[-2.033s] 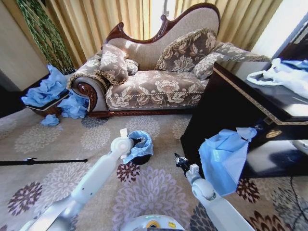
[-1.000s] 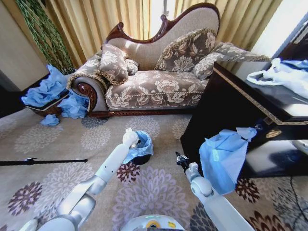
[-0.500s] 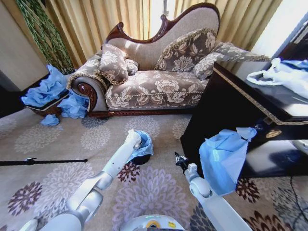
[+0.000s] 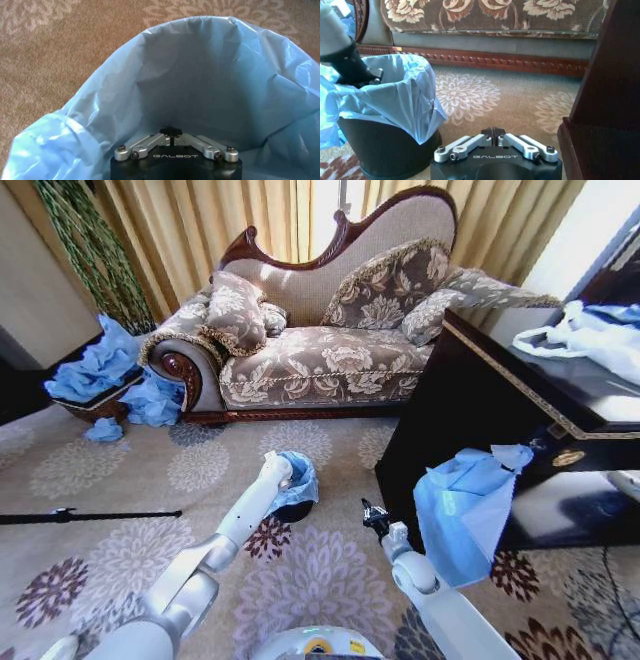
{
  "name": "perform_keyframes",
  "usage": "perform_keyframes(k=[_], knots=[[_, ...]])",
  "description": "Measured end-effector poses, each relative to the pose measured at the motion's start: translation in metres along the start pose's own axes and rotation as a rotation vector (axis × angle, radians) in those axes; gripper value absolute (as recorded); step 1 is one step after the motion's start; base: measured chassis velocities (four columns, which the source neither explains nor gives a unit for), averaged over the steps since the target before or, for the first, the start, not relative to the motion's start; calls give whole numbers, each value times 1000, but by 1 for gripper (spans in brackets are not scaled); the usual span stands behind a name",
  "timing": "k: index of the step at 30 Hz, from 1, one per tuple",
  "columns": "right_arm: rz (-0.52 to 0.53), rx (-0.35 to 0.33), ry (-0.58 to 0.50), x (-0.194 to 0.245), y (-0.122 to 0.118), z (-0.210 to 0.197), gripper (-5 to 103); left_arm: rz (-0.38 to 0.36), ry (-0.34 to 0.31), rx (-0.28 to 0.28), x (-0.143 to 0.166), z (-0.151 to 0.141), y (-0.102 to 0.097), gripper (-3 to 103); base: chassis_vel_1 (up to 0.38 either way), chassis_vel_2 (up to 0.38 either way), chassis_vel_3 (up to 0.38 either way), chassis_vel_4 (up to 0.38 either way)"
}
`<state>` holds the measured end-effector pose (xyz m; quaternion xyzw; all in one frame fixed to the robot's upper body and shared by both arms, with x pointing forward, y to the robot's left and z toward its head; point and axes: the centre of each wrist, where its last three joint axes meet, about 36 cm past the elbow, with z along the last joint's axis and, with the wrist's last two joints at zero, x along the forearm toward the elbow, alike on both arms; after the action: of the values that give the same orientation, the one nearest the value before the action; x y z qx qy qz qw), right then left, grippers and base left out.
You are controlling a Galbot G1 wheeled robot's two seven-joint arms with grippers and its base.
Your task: Place a garbage bag over the trash bin.
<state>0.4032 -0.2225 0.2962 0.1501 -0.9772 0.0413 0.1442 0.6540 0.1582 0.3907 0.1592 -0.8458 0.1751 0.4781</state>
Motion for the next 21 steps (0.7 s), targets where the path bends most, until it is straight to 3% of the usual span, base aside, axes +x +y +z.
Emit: perform_keyframes(k=[10, 21], knots=[[-31, 11, 0, -8, 9, 1, 0, -21, -6, 9, -16, -2, 8, 0, 0, 0, 0, 0], [-70, 18, -8, -14, 24, 4, 0, 2, -29, 5, -18, -3, 9, 0, 0, 0, 0, 0]])
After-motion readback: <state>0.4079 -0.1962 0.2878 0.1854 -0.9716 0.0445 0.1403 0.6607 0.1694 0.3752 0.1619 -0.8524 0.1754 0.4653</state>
